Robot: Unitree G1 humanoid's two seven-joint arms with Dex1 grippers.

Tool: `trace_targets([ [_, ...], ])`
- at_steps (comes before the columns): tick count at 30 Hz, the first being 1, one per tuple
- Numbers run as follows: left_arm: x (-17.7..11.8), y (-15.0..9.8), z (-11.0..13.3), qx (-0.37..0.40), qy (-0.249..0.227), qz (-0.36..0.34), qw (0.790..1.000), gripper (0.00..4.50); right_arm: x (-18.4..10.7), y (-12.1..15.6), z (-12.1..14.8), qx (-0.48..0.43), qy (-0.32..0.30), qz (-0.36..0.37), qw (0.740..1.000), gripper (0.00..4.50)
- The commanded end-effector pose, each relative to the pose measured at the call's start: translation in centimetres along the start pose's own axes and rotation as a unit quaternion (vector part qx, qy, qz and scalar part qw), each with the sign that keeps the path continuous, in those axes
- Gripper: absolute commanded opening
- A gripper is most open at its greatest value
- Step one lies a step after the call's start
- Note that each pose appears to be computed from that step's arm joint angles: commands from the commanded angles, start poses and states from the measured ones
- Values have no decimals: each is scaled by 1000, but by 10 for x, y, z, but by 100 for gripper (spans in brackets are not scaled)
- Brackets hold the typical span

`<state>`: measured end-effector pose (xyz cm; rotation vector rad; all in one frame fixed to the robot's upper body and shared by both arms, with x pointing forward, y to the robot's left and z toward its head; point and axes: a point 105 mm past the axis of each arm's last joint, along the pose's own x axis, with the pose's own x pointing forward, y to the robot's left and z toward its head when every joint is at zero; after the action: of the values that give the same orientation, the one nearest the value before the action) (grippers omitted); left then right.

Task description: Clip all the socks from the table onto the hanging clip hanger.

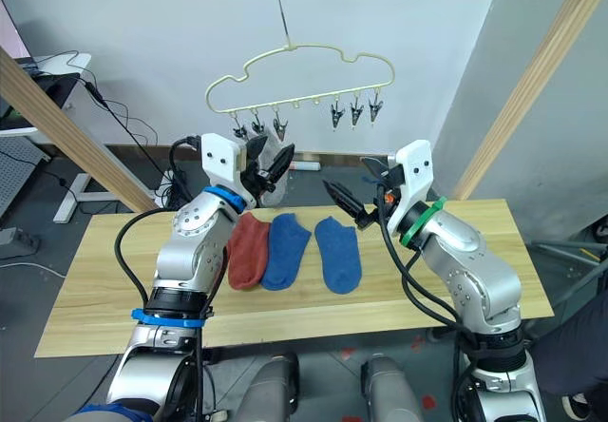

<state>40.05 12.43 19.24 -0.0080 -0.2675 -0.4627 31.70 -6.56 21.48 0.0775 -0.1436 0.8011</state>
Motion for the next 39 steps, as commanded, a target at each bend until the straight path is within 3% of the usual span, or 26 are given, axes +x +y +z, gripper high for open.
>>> trace_targets([
  [1,2,1,15,13,-29,-2,999,250,0,6,22,-19,-38,6,999,450],
  [39,11,8,2,18,-8,29,999,250,-3,-6,23,-36,-46,-22,998,450],
])
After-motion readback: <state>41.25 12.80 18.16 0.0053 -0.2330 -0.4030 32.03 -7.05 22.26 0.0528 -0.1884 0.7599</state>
